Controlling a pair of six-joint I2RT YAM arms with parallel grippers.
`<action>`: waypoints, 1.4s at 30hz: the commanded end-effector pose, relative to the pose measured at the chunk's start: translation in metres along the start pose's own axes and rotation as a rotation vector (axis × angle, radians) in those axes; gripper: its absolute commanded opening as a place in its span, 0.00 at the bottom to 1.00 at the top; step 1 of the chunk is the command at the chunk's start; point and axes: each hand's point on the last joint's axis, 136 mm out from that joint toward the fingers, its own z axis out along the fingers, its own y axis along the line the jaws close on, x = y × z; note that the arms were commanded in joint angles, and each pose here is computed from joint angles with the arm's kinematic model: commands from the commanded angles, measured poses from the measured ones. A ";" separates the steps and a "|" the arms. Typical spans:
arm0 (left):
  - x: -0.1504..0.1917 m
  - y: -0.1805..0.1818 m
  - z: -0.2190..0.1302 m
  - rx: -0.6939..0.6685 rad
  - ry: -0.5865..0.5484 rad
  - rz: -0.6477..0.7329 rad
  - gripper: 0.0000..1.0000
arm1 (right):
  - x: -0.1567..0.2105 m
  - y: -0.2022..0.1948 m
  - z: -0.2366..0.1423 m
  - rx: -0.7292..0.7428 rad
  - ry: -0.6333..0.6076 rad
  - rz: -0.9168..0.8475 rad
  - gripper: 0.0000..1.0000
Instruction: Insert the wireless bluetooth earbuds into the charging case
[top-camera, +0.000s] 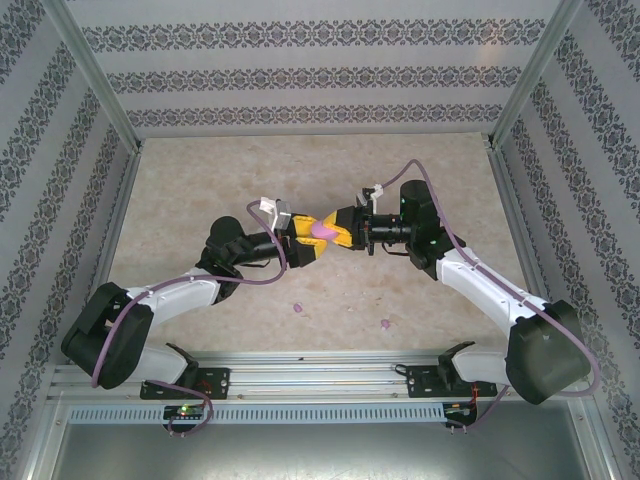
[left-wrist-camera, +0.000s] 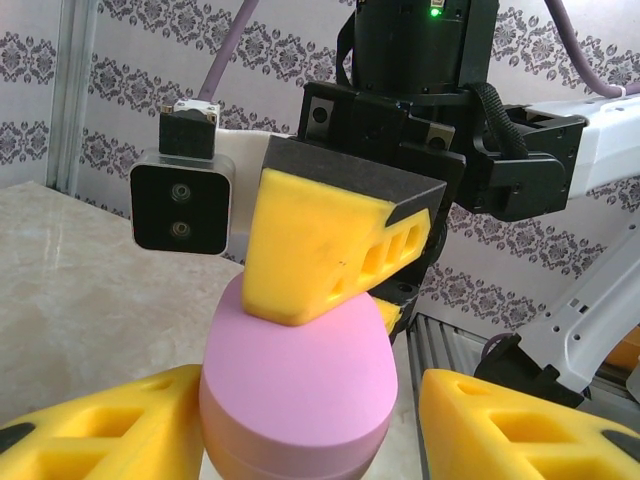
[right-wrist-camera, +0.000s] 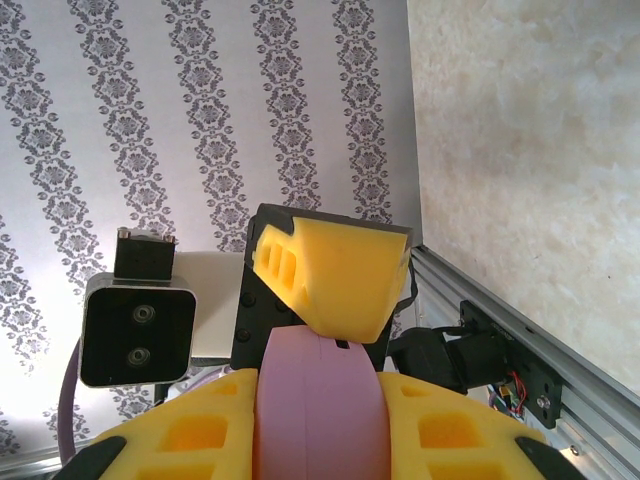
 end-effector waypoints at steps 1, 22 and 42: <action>-0.010 -0.004 0.001 0.031 -0.012 0.037 0.53 | 0.004 0.007 -0.001 -0.020 -0.001 -0.025 0.18; -0.002 0.002 0.005 0.029 0.019 0.032 0.54 | 0.004 0.008 0.001 -0.023 0.012 -0.022 0.18; -0.016 -0.004 0.005 0.049 -0.027 0.039 0.21 | 0.005 0.001 -0.001 0.004 -0.002 -0.045 0.36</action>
